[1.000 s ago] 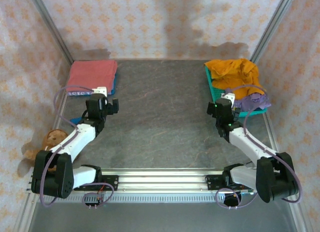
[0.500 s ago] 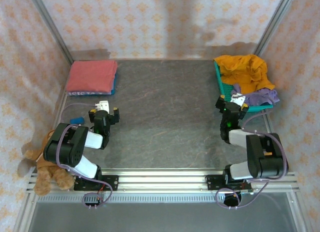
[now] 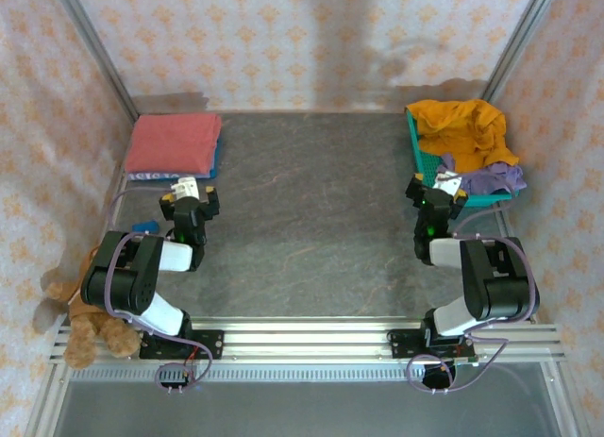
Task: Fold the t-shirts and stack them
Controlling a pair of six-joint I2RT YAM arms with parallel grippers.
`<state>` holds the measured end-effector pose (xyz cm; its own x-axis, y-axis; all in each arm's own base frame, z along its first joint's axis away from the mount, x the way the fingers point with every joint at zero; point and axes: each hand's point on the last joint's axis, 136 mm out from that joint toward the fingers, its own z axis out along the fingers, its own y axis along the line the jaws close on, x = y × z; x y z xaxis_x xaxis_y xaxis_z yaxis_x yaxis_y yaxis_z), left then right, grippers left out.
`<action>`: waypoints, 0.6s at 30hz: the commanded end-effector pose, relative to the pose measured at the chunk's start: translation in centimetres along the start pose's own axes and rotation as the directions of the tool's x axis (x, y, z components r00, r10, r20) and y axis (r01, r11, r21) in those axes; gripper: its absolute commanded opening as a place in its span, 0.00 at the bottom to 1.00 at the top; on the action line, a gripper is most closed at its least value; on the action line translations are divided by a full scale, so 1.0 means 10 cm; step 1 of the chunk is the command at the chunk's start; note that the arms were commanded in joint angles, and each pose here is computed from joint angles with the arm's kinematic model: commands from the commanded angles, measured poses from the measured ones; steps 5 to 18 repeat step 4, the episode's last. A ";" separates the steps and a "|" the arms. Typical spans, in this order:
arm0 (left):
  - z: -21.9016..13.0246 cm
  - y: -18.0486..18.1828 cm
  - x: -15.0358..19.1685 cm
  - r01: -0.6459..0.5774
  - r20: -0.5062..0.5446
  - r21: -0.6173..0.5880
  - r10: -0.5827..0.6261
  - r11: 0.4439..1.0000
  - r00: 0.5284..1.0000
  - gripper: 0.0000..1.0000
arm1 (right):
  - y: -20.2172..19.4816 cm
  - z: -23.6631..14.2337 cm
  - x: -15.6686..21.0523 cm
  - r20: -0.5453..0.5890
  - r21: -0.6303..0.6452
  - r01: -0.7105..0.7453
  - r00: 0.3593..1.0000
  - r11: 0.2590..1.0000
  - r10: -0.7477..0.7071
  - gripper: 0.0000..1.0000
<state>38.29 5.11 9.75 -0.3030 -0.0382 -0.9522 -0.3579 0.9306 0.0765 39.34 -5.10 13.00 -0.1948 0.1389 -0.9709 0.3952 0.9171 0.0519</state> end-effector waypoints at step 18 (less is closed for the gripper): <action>-0.03 0.16 -0.06 0.052 0.024 -0.074 -0.051 0.996 0.998 1.00 | 0.05 0.00 0.39 -0.138 -0.046 0.021 0.990 0.999 -0.027 0.99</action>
